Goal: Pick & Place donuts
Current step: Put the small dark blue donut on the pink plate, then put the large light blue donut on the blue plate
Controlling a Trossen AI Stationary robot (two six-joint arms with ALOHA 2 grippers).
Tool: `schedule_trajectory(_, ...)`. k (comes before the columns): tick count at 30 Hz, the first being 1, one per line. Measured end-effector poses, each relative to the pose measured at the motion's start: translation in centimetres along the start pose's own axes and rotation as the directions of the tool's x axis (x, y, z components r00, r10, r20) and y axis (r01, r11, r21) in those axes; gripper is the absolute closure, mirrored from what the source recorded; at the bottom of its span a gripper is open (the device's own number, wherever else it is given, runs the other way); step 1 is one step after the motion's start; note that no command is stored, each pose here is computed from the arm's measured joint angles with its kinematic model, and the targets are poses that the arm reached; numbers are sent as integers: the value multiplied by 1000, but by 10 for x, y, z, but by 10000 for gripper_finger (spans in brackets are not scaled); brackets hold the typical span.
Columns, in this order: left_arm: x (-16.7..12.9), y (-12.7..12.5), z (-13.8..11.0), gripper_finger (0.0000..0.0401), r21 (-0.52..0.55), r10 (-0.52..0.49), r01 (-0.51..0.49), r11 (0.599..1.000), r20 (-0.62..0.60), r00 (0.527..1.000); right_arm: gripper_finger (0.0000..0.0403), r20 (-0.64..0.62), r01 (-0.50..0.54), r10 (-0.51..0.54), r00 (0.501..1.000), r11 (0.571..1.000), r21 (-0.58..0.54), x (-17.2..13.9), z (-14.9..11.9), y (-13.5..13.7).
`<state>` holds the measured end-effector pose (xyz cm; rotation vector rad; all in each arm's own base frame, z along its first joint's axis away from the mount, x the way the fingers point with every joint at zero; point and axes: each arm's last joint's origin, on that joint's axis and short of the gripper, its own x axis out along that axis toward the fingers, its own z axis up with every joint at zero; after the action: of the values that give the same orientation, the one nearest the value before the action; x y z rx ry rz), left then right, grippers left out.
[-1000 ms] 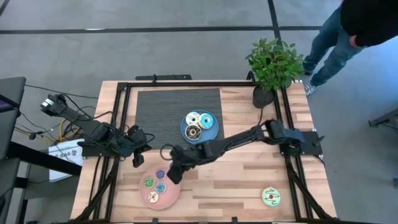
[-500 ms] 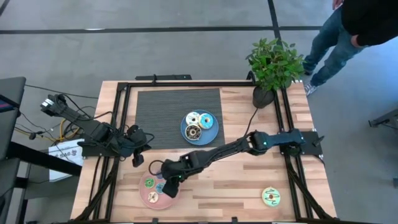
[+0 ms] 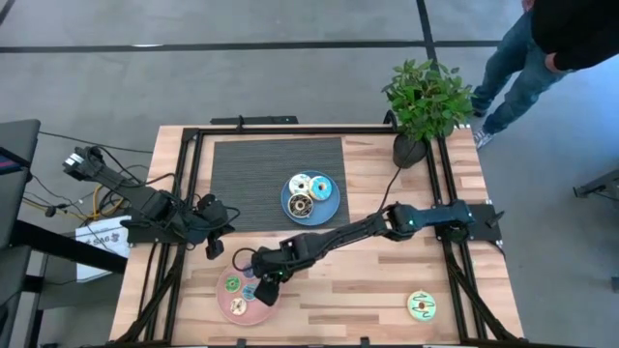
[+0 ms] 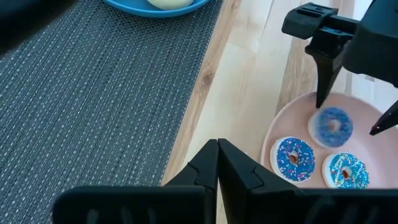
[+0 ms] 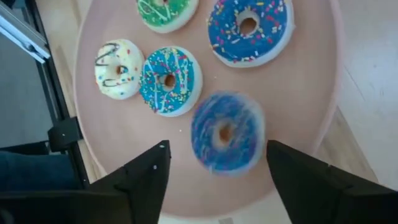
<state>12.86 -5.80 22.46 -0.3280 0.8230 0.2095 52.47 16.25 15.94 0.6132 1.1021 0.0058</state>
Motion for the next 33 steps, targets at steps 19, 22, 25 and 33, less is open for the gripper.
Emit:
schedule_trajectory(19,0,0,0,401,-15,-4,4,1000,-1,1000,126,58,57,-55,997,998,-37,-98,20,6)
schedule_trajectory(22,0,0,0,401,-30,-4,4,1000,-2,1000,126,25,86,-84,996,994,-64,-118,16,6)
schedule_trajectory(25,0,0,0,401,-56,-7,7,998,0,1000,128,-22,152,-154,988,984,-96,-131,5,7)
schedule_trajectory(33,0,-6,6,401,-97,-61,66,993,52,997,129,-127,236,-268,955,947,-219,-133,-42,34)
